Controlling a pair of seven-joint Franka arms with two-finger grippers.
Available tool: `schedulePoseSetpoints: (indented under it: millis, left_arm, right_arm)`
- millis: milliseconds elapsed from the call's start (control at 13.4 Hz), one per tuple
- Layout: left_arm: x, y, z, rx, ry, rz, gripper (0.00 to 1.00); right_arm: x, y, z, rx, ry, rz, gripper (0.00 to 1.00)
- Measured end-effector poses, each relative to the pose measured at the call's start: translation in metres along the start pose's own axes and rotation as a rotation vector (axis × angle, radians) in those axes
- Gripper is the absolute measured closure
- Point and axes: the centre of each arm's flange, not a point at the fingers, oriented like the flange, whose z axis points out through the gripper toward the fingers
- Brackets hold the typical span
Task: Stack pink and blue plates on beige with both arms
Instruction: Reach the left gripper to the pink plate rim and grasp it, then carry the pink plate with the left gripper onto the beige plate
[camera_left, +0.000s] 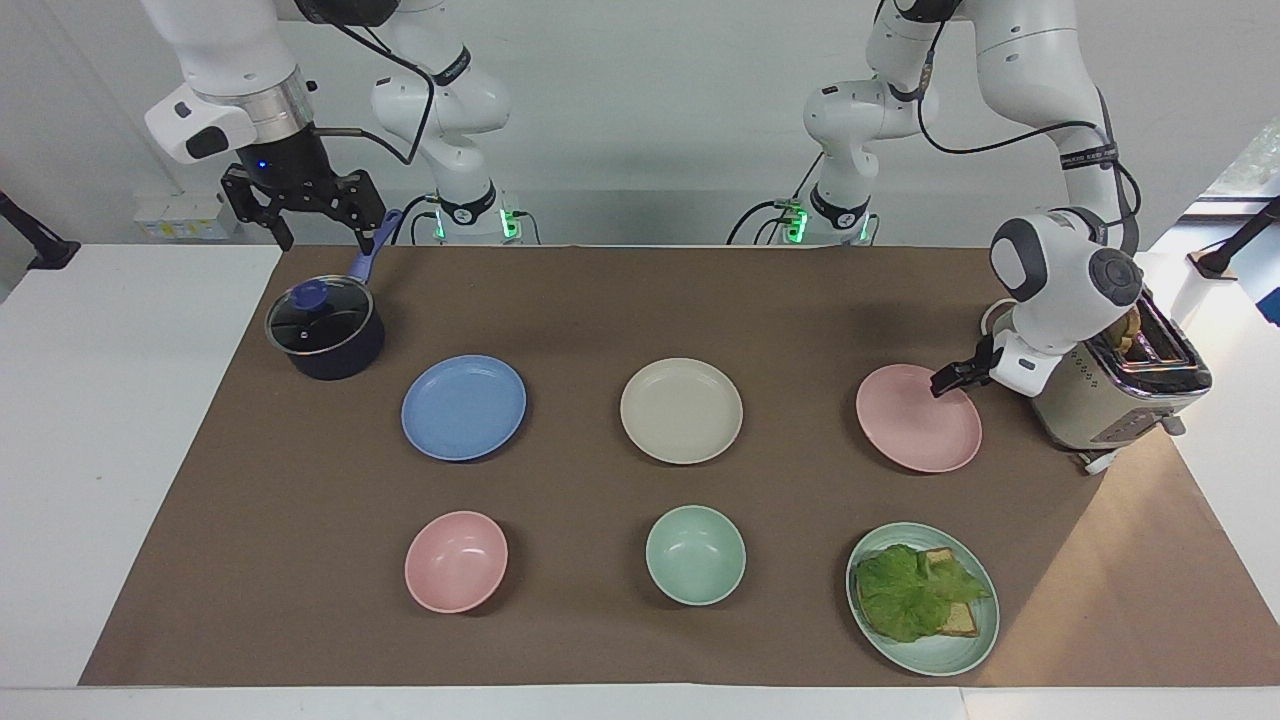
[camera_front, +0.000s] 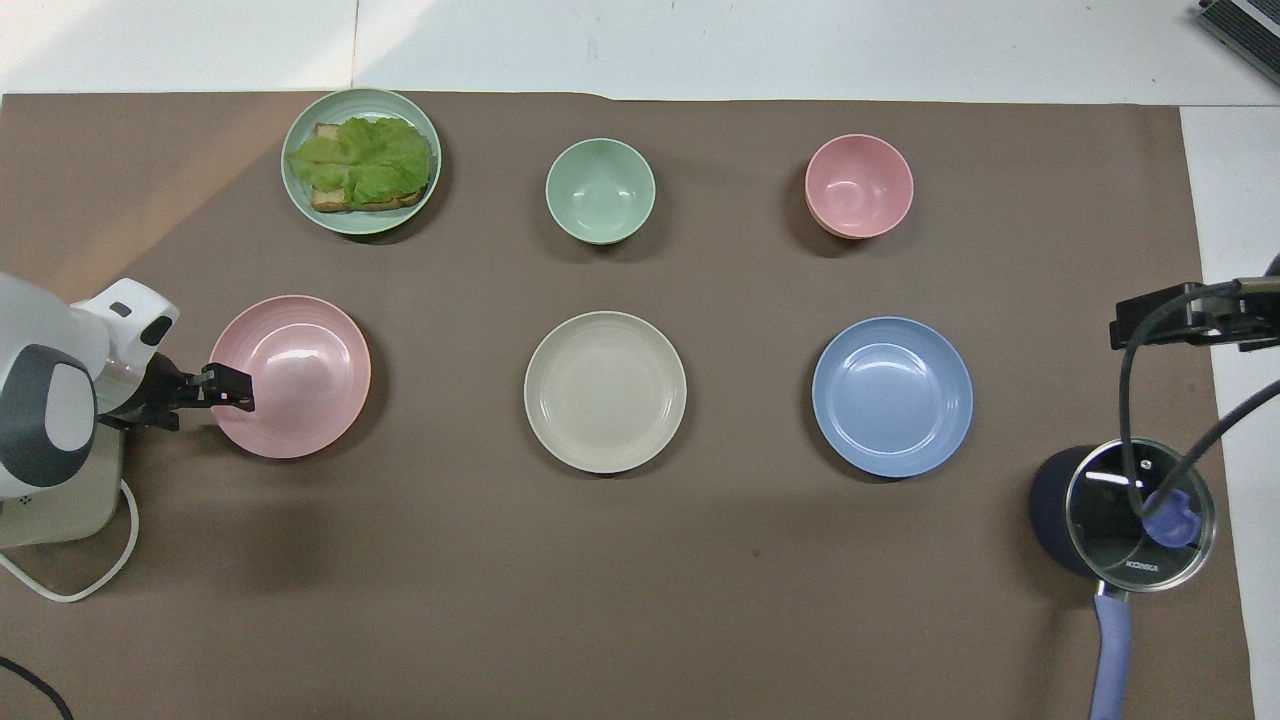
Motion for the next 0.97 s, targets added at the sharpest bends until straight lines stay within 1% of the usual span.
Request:
schedulePoseSetpoints:
  millis: [75,225,299,449,524,749,973]
  left_arm:
    - [0.0,0.001,0.0,0.0,0.0,-0.031,0.26]
    - [-0.001,0.003,0.0,0.0,0.001,-0.048,0.48]
    - [-0.001,0.004,0.0,0.0,0.001,-0.049,0.62]
    - [-0.001,0.005,-0.001,0.0,0.002,-0.051,0.85]
    - [0.0,0.005,-0.003,-0.002,0.003,-0.053,0.94]
    - [0.0,0.011,-0.026,-0.014,-0.028,-0.055,0.96]
    - [-0.001,0.035,-0.075,-0.099,-0.1,-0.086,0.96]
  right_arm:
    - [0.0,0.0,0.0,0.0,0.0,0.0,0.0]
    - [0.0,0.0,0.0,0.0,0.0,0.0,0.0]
    - [0.0,0.0,0.0,0.0,0.0,0.0,0.0]
    - [0.0,0.0,0.0,0.0,0.0,0.0,0.0]
    - [0.0,0.0,0.0,0.0,0.0,0.0,0.0]
    - [0.0,0.0,0.0,0.0,0.0,0.0,0.0]
    - [0.0,0.0,0.0,0.0,0.0,0.0,0.0]
